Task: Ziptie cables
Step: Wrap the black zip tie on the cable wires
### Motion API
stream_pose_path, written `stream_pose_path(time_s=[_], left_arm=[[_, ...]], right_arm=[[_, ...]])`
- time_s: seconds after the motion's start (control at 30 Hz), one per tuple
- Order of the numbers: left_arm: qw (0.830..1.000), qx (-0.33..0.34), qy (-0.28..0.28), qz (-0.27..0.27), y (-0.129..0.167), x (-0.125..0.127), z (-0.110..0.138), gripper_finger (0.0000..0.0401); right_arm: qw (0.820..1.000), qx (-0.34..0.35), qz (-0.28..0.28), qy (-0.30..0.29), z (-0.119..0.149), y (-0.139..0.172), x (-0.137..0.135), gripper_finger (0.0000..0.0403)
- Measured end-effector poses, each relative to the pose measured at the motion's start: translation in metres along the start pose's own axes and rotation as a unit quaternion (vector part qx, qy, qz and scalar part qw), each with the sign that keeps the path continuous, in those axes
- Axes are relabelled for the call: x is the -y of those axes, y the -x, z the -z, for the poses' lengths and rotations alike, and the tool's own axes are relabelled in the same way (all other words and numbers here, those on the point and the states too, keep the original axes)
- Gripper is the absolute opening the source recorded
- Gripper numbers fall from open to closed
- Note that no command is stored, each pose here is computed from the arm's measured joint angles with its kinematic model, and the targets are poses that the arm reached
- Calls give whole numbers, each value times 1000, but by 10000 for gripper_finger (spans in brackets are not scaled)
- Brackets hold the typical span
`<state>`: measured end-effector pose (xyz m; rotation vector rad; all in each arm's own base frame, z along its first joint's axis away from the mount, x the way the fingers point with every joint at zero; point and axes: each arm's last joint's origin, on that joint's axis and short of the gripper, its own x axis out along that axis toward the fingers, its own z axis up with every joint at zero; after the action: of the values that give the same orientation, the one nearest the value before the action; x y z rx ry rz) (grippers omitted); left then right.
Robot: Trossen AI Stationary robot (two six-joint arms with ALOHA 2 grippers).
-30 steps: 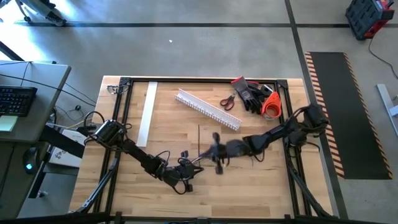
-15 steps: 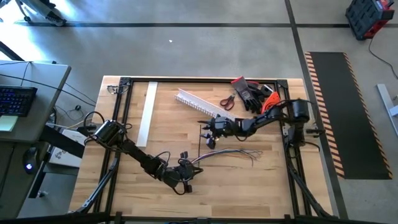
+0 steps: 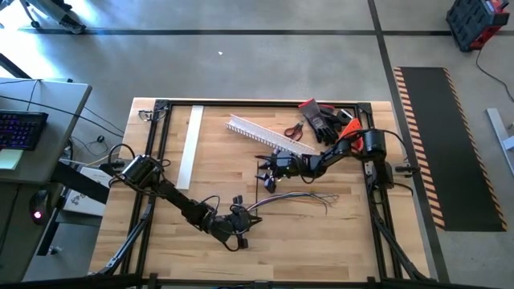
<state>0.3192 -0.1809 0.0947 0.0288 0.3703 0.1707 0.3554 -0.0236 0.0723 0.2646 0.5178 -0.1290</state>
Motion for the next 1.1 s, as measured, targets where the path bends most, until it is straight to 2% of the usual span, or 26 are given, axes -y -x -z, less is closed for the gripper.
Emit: stream_pose_path(time_s=[0.13, 0.3, 0.37, 0.63, 0.83, 1.1], left_arm=[[1000, 1, -2, 0, 0, 0, 0, 0], [1000, 6, -2, -12, 1, 0, -1, 0], [1000, 9, -2, -19, 2, 1, -1, 0], [999, 32, 8, -42, 11, 6, -8, 0], [997, 59, 20, -47, 9, 3, -16, 0], [996, 69, 34, -52, -10, -10, -11, 0]], right_arm=[[1000, -3, -8, 23, 0, 0, -1, 128], [999, 0, -13, 39, 0, 0, -2, 30], [999, 10, -15, 50, -1, 0, -3, 9], [989, 57, -6, 133, -11, 5, -20, 0], [973, 86, 23, 215, -20, 25, -38, 0], [949, 64, 8, 310, -9, 48, -52, 0]])
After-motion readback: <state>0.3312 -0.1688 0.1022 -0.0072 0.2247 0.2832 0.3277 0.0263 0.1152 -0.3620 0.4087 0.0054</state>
